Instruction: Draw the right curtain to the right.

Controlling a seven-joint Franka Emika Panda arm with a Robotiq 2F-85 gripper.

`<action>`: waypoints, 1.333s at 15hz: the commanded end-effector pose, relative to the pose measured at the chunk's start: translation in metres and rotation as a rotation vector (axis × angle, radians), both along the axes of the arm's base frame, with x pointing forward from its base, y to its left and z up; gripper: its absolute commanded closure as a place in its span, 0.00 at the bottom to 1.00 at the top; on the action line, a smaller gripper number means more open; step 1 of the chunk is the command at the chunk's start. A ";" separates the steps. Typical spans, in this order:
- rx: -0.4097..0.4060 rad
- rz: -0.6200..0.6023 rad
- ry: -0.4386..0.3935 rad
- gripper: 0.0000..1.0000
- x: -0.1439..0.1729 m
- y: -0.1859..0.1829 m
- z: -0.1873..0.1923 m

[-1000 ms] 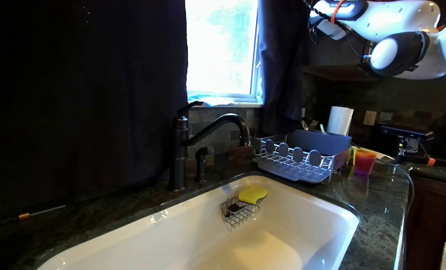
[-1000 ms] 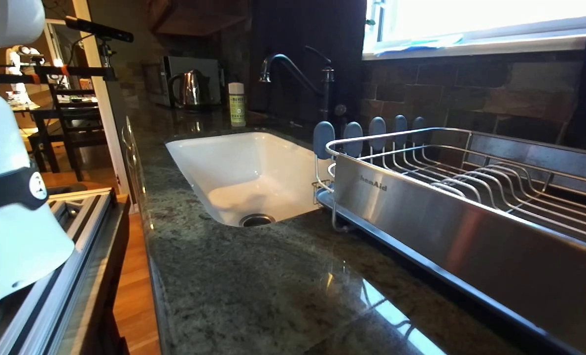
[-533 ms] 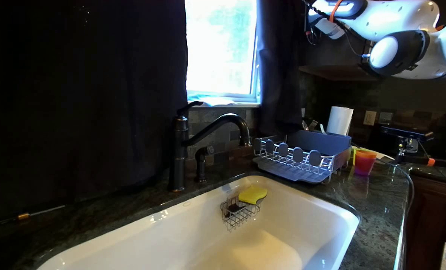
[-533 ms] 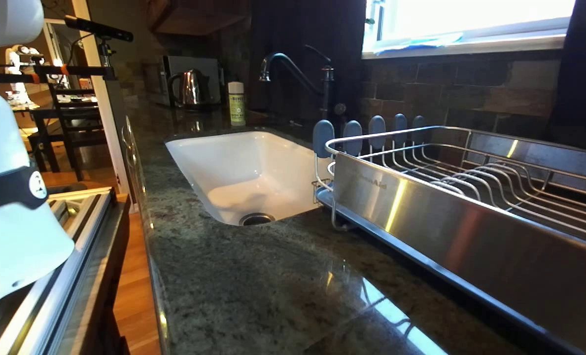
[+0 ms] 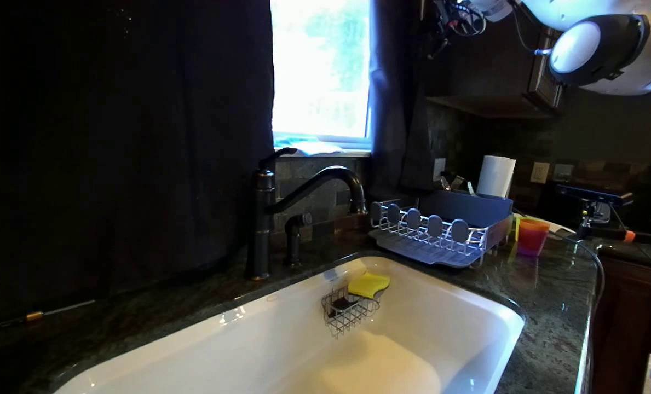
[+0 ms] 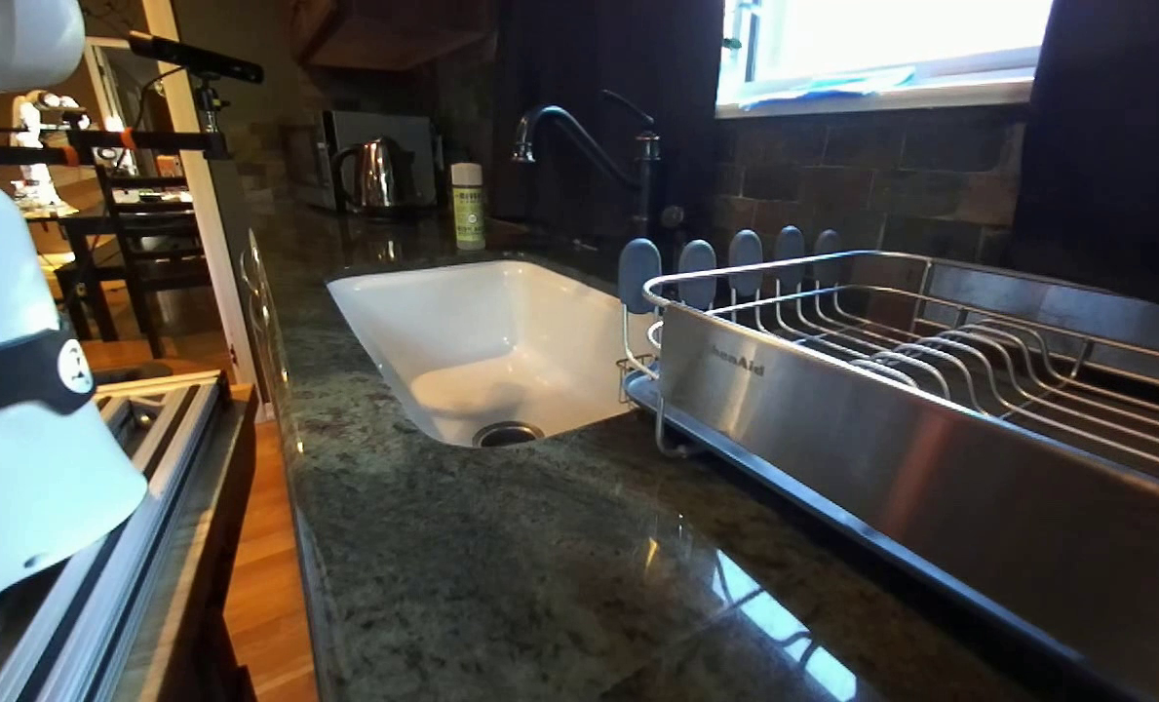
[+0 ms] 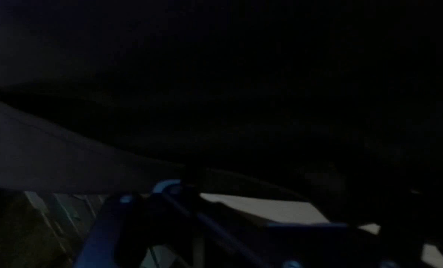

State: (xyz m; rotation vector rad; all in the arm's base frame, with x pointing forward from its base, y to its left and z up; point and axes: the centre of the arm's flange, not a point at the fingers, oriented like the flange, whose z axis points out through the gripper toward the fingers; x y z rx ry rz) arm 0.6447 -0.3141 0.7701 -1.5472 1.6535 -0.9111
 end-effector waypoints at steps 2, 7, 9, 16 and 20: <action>0.056 0.191 0.165 0.00 -0.058 0.038 0.029; 0.109 0.426 0.307 0.00 -0.103 0.049 0.049; 0.112 0.525 0.356 0.00 -0.105 0.057 0.058; 0.067 0.700 0.507 0.00 -0.116 0.113 0.042; 0.033 0.734 0.545 0.00 -0.112 0.138 0.042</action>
